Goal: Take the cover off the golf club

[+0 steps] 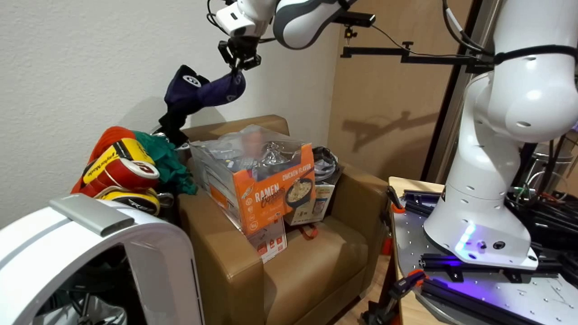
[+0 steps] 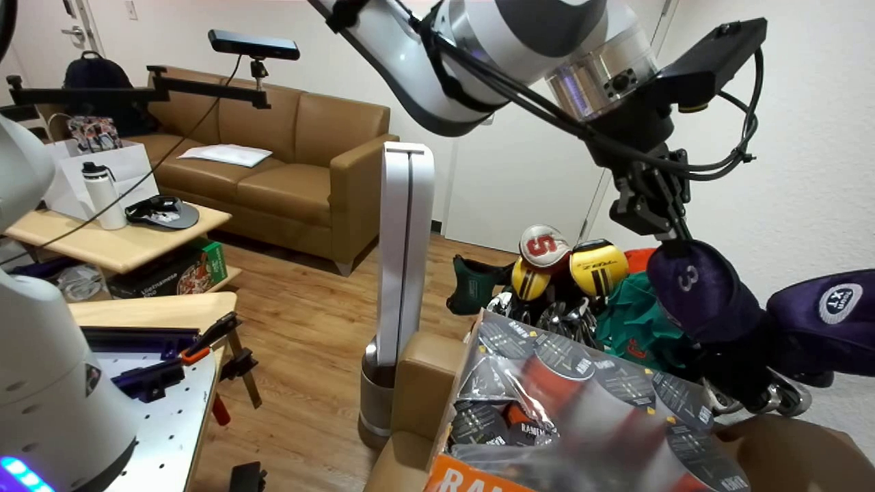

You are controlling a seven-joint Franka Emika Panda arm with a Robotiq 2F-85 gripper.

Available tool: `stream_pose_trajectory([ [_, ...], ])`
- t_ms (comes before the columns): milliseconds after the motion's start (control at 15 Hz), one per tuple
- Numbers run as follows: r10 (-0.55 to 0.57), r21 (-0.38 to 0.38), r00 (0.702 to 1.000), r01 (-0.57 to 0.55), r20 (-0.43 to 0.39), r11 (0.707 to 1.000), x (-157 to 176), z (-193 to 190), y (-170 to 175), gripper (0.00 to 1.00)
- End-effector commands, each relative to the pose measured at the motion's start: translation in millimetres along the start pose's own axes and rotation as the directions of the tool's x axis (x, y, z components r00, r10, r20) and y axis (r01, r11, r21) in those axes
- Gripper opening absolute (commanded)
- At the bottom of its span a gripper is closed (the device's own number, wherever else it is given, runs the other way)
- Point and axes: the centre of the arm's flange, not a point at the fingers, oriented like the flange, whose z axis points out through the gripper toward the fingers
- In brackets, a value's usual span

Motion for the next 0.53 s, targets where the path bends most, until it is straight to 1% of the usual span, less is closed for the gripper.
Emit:
stream_pose_trajectory([
  [0,0.097,0.032,0.995,-0.097,-0.013,0.995,1,-35,-23,0.06],
  [133,0.129,0.055,0.991,-0.127,-0.037,0.990,1,-43,-29,0.06],
  [267,0.159,0.089,0.984,-0.152,-0.079,0.984,3,-51,-34,0.06],
  [467,0.212,0.141,0.966,-0.191,-0.148,0.971,11,-62,-43,0.06],
])
